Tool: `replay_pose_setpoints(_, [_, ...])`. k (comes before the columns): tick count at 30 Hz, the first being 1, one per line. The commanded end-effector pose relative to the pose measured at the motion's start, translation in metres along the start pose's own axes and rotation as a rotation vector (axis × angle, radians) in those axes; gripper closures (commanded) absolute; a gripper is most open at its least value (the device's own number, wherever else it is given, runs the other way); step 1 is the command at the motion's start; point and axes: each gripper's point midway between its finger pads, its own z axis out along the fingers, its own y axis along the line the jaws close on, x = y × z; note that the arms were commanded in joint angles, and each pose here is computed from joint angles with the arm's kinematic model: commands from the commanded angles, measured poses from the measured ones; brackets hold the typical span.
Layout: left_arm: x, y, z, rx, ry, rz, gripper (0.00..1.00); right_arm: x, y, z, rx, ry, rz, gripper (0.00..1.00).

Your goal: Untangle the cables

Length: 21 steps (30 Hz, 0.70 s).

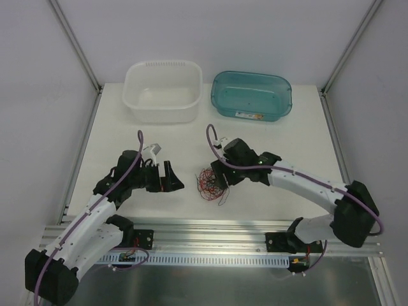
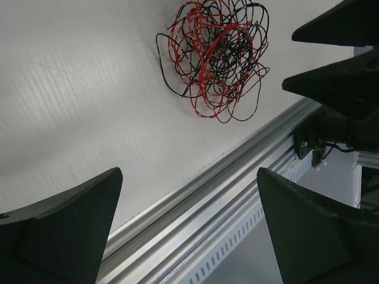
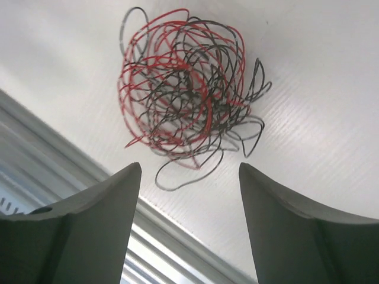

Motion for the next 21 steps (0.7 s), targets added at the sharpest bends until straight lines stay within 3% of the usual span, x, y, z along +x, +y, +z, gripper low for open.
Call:
replay_pose_setpoints(1, [-0.009,-0.005,0.011,-0.021,-0.095,-0.039,0.01,-0.020,-0.005,-0.045,0.100,-0.248,0.127,0.29])
replay_pose_setpoints(5, [-0.006,-0.012,0.028,-0.011,-0.132,-0.130,0.04,-0.012,-0.010,-0.057,0.094,-0.371,0.271,0.31])
replay_pose_setpoints(9, [-0.005,-0.019,0.046,-0.030,-0.152,-0.124,0.08,-0.005,-0.016,-0.059,0.083,-0.436,0.358,0.35])
replay_pose_setpoints(14, [-0.004,-0.034,0.073,-0.085,-0.133,-0.084,0.12,-0.016,-0.015,-0.057,0.077,-0.482,0.357,0.45])
replay_pose_setpoints(21, [0.000,-0.036,0.109,-0.156,-0.099,-0.060,0.30,-0.045,-0.002,-0.046,0.053,-0.488,0.291,0.54])
